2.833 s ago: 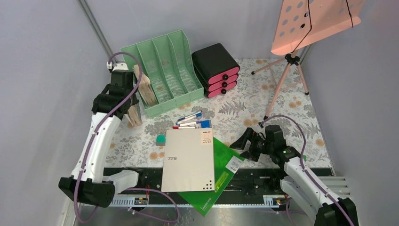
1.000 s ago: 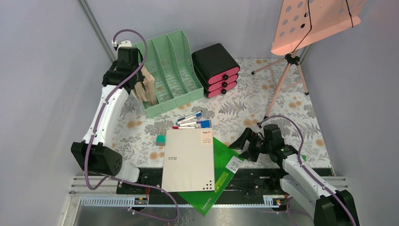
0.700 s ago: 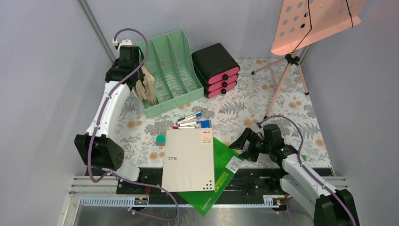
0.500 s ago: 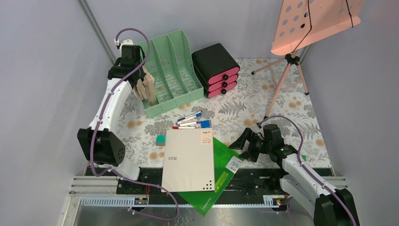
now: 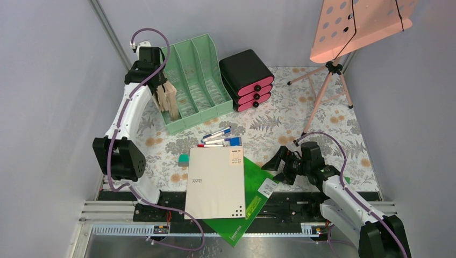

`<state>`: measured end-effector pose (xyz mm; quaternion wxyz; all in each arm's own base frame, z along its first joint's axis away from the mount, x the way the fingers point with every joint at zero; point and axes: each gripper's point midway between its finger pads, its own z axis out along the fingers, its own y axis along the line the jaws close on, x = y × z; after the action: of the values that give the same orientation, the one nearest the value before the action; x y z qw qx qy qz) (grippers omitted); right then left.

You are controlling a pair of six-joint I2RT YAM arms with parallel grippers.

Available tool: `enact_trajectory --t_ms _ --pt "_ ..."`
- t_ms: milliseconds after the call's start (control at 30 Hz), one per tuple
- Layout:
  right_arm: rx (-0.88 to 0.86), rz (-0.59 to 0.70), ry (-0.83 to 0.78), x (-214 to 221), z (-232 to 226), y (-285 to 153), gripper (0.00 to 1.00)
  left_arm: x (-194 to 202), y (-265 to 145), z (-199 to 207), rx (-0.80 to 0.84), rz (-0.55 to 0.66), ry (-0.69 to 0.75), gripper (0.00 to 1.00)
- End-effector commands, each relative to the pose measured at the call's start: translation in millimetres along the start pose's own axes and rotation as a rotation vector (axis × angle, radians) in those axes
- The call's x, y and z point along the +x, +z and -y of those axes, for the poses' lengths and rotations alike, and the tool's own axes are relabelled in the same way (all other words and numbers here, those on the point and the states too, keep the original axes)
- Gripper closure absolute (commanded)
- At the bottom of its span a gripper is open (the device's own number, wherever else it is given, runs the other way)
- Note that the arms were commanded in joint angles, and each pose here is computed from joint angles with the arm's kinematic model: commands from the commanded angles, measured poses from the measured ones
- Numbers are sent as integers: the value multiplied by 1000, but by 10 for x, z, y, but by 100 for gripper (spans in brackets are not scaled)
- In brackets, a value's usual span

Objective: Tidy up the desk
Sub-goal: Place the book in the storage box.

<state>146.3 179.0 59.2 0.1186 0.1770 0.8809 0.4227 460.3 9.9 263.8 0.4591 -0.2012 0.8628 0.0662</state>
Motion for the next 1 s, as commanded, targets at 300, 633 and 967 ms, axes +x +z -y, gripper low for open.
enact_trajectory --t_ms 300,633,967 --pt "-34 -2 -26 -11 -77 -7 0 -506 86 294 118 105 -113 99" --pt "-34 -6 -25 -8 -76 -3 1 -334 64 281 146 63 -84 51" --pt "-39 -1 -22 -10 -80 -1 0 -471 -250 406 270 86 -104 19"
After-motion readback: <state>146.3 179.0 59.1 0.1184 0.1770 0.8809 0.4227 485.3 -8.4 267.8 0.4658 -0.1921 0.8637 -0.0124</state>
